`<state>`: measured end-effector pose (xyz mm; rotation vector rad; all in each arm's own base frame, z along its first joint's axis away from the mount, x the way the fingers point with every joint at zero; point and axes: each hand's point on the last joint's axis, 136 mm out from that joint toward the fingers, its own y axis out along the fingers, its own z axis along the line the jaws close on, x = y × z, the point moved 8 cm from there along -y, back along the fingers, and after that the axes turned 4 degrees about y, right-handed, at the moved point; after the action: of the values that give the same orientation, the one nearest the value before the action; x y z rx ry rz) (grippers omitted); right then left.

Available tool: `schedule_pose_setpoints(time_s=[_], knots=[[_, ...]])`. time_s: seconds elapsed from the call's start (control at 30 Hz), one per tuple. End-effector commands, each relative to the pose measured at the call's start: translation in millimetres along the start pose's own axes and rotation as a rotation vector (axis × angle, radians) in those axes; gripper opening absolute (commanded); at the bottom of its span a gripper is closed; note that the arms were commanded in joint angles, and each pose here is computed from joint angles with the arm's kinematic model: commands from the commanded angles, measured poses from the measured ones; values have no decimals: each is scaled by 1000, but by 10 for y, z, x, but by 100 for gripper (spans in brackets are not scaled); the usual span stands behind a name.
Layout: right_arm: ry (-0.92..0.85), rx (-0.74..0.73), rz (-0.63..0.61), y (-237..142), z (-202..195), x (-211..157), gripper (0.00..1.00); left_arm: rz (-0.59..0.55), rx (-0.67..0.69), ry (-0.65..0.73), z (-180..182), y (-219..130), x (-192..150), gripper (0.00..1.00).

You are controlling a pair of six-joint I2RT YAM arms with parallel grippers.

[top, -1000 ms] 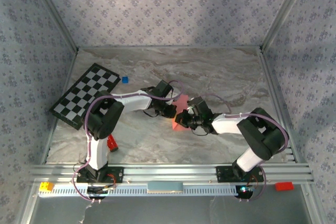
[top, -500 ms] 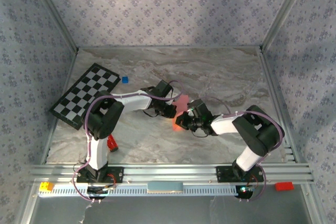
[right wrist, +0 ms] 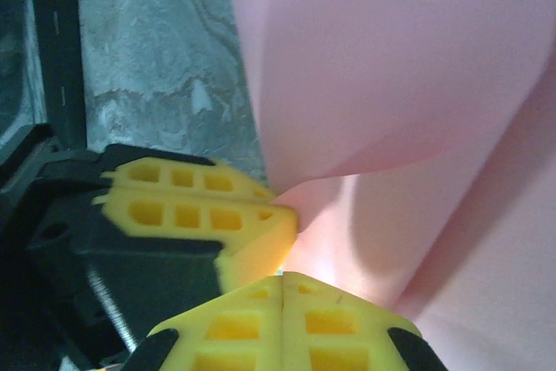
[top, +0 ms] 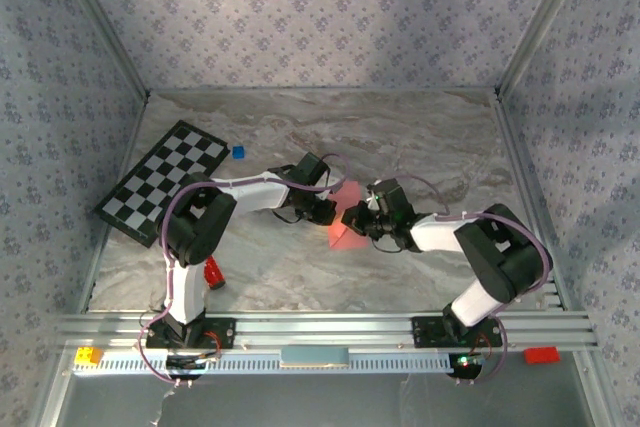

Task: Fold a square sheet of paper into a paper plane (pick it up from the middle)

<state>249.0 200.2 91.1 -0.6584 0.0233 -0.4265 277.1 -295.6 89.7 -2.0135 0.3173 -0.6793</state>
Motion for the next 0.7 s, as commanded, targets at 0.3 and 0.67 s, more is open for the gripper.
schedule_pose_setpoints(time_s=[0.3, 0.67], knots=[[76, -84, 27, 57, -238, -42, 4, 101, 49, -17, 149, 163, -178, 6], [62, -45, -4, -18, -94, 217, 5, 99, 44, -18, 165, 153, -179, 6]])
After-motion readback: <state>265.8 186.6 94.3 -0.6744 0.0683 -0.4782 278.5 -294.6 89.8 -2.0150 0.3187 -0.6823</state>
